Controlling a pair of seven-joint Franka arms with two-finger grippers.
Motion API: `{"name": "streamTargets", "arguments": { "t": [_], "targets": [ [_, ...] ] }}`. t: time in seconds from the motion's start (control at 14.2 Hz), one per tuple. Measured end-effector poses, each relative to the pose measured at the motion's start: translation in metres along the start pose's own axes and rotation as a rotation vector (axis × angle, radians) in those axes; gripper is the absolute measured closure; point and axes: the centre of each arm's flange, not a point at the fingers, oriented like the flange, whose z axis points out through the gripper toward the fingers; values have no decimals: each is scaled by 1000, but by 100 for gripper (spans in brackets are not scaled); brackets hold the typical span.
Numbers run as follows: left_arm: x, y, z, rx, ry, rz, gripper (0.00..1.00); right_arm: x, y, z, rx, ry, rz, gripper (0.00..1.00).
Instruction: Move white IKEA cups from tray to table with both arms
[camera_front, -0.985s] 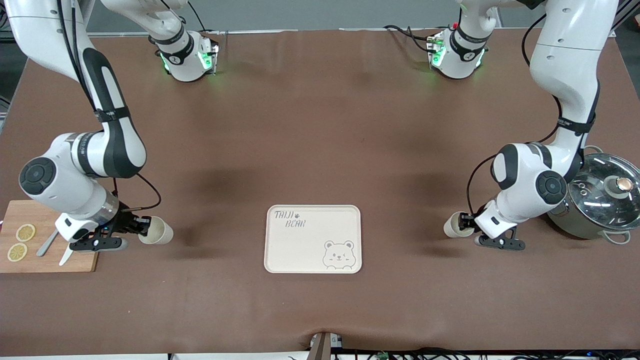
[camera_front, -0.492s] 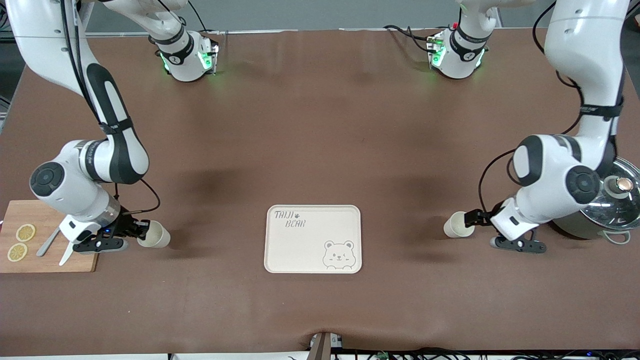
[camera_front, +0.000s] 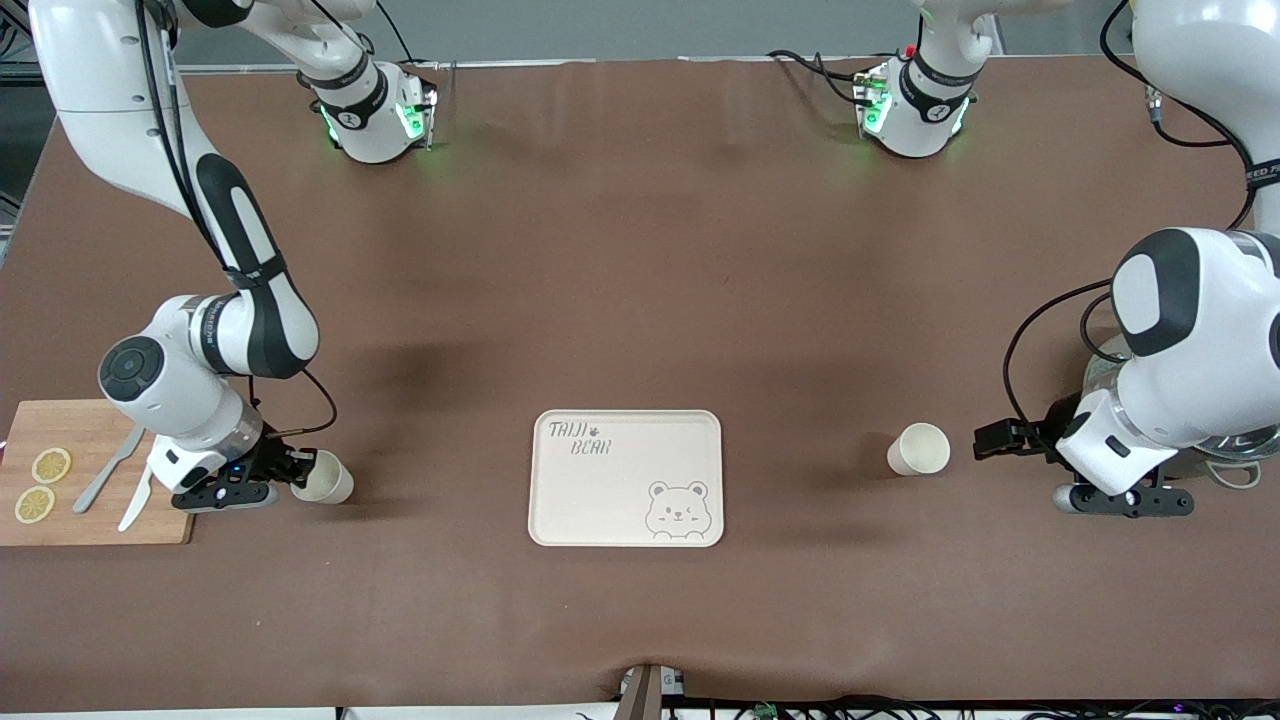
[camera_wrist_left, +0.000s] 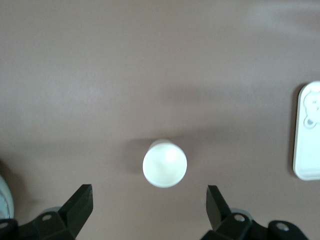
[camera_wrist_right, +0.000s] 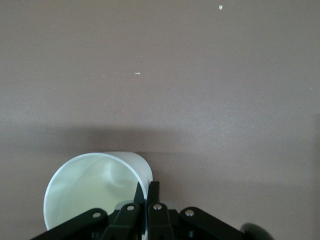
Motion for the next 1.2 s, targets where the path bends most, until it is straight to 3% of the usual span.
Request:
{"name": "streamTargets", "arguments": {
  "t": [0.21, 0.56, 0.84, 0.98, 1.2],
  "targets": [
    [-3, 4, -22, 2, -17, 8, 0, 1, 0, 0, -1, 7, 0, 93],
    [-20, 36, -63, 45, -9, 32, 0, 7, 4, -7, -2, 3, -1, 42],
    [-27, 56, -66, 50, -24, 45, 0, 37, 32, -76, 29, -163, 25, 2],
    [-32, 62, -81, 50, -12, 54, 0, 44, 53, -143, 45, -218, 50, 0],
    [-62, 76, -145, 52, 40, 75, 0, 28, 72, -240, 63, -252, 74, 0]
  ]
}}
